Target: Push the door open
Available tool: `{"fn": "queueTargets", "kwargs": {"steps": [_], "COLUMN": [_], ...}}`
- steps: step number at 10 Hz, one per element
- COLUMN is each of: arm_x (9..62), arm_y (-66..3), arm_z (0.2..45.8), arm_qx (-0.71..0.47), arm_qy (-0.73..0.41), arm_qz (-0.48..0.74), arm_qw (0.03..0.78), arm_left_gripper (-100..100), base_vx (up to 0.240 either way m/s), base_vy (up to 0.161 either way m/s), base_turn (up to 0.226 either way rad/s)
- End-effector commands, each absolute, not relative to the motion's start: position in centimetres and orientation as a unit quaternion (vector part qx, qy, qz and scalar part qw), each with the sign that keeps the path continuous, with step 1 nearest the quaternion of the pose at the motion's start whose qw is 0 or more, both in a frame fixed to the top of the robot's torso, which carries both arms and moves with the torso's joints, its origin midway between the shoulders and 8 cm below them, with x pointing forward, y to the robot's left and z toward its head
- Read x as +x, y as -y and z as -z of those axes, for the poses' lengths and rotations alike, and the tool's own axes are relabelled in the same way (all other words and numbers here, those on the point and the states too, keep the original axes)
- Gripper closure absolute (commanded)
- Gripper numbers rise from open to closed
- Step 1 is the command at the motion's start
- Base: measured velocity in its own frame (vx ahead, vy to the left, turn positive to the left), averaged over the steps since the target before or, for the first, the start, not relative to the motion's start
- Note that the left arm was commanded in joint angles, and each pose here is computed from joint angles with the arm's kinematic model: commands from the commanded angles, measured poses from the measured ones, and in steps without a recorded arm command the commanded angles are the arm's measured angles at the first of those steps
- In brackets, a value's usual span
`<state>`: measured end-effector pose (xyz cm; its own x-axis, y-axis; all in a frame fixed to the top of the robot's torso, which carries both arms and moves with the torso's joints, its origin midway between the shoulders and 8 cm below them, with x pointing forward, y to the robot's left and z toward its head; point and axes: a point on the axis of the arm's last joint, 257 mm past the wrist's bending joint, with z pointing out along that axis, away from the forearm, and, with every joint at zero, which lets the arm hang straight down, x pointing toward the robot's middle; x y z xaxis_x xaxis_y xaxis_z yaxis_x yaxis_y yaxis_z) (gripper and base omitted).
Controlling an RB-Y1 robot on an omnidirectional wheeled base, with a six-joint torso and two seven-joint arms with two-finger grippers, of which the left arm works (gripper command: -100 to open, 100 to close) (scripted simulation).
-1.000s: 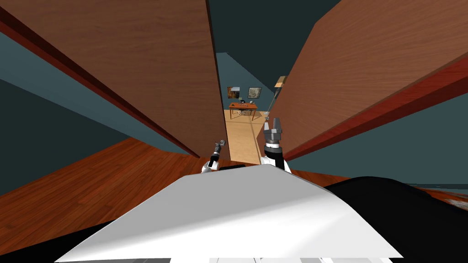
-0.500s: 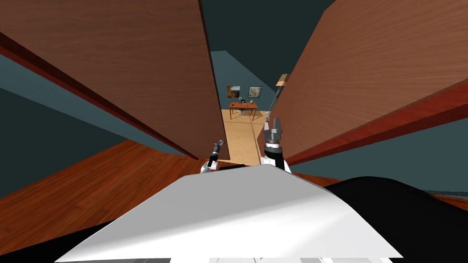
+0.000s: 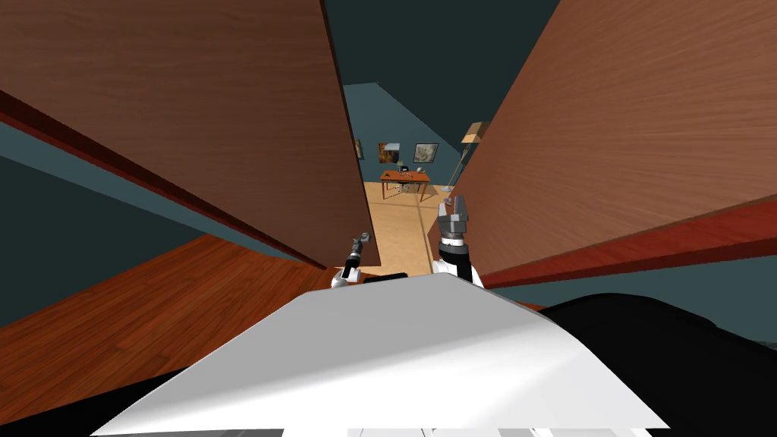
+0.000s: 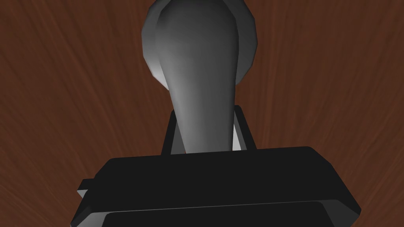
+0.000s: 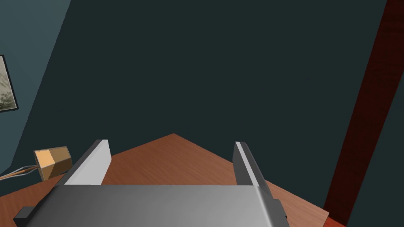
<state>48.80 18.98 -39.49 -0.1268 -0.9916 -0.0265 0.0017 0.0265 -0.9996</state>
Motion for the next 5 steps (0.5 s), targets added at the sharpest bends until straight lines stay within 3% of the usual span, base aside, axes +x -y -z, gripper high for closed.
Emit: {"fn": "queueTargets", "kwargs": {"steps": [1, 5], "arm_x": [49.5, 49.6], "arm_y": [-21.3, -22.8], "arm_z": [38.9, 38.9], "arm_qx": [-0.466, -0.475], "arm_qy": [-0.528, -0.521], "arm_qz": [0.514, 0.506], "arm_qw": [0.489, 0.497], "arm_left_gripper": [100, 100], "base_vx": [0.15, 0.132], "base_vy": [-0.087, -0.082], "base_turn": [0.076, 0.038]}}
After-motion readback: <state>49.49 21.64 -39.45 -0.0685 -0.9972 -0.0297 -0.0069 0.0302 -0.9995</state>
